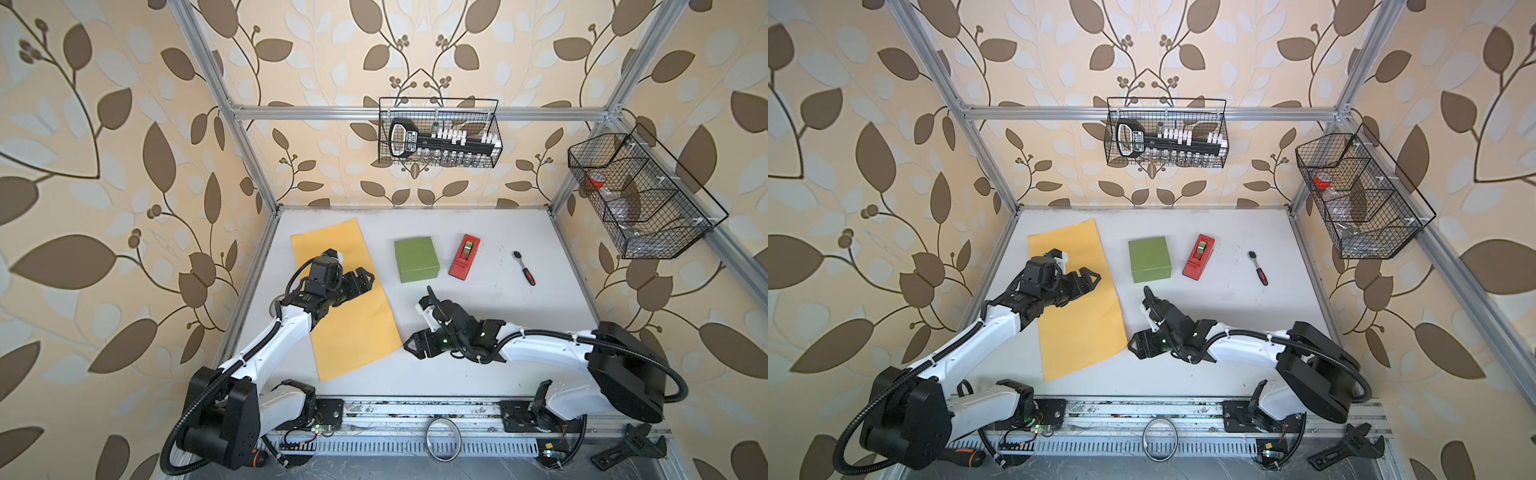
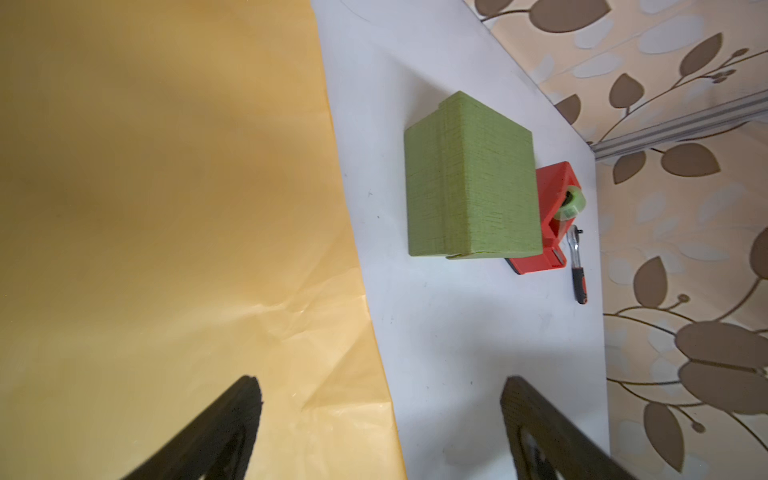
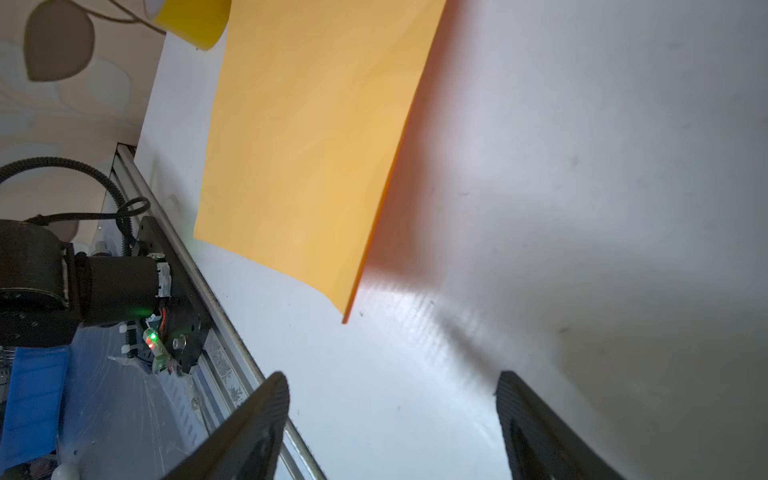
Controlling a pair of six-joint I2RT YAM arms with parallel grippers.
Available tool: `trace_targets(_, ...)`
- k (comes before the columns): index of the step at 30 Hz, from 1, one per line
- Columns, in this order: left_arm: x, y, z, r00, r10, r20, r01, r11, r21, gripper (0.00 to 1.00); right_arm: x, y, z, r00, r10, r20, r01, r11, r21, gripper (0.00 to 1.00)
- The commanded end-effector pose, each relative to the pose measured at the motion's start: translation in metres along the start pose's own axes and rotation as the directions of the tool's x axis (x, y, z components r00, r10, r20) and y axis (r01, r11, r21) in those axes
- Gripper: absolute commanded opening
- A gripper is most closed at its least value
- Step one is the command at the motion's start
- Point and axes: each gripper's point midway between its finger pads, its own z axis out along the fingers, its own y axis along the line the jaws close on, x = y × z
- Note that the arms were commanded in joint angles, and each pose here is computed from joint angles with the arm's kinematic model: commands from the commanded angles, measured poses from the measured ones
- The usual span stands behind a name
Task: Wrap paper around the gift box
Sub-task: 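Carry the green box with both grippers off the paper, farther from robot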
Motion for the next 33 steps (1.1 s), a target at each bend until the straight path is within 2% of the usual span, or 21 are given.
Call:
trace_targets(1, -0.008, 0.018, -0.010, 0.997, 0.031, 0.066, -0.024, 0.996, -0.091, 0.93, -0.011, 0.028, 0.019, 0.998, 0.051, 0.039, -0.047, 0.994, -0.095, 0.75)
trace_targets(4, -0.008, 0.015, -0.014, 0.997, 0.032, 0.071, -0.026, 0.997, -0.079, 0.92, -0.011, 0.035, 0.034, 0.996, 0.078, 0.041, -0.071, 0.986, -0.148, 0.69)
trace_targets(7, -0.008, 0.013, -0.016, 0.997, 0.031, 0.075, -0.025, 0.997, -0.071, 0.92, -0.018, 0.041, 0.043, 0.996, 0.075, 0.050, -0.066, 0.983, -0.173, 0.56)
trace_targets(11, -0.003, 0.010, -0.014, 0.998, 0.026, 0.060, -0.024, 0.999, -0.040, 0.89, -0.023, 0.046, 0.046, 0.997, 0.062, 0.036, -0.053, 0.972, -0.227, 0.22)
trace_targets(14, 0.009, 0.019, -0.009, 0.999, 0.007, 0.031, -0.005, 0.999, -0.047, 0.88, -0.021, 0.029, 0.043, 0.995, 0.099, 0.014, -0.093, 0.968, -0.234, 0.01)
trace_targets(18, 0.032, 0.028, -0.005, 0.999, -0.013, -0.038, 0.012, 0.999, -0.038, 0.86, 0.000, -0.001, 0.021, 0.992, 0.118, -0.048, -0.126, 0.967, -0.222, 0.00)
trace_targets(21, 0.061, 0.029, 0.000, 0.989, -0.030, -0.144, 0.033, 0.999, 0.021, 0.82, 0.022, -0.027, -0.005, 0.988, 0.114, -0.109, -0.132, 0.974, -0.183, 0.00)
trace_targets(23, 0.086, 0.022, 0.005, 0.967, -0.045, -0.251, 0.067, 0.995, 0.079, 0.79, 0.037, -0.044, -0.025, 0.981, 0.112, -0.159, -0.139, 0.976, -0.170, 0.00)
trace_targets(26, 0.118, 0.011, 0.009, 0.935, 0.001, -0.356, 0.043, 0.992, 0.117, 0.79, 0.046, -0.068, -0.053, 0.970, 0.147, -0.192, -0.175, 0.974, -0.141, 0.00)
trace_targets(30, 0.153, -0.013, 0.016, 0.894, 0.090, -0.439, -0.019, 0.986, 0.164, 0.79, 0.026, -0.101, -0.080, 0.959, 0.271, -0.084, -0.279, 0.955, -0.097, 0.00)
trace_targets(33, 0.178, -0.027, 0.024, 0.854, 0.143, -0.500, -0.048, 0.979, 0.198, 0.78, 0.004, -0.125, -0.092, 0.931, 0.366, 0.015, -0.364, 0.929, -0.068, 0.00)
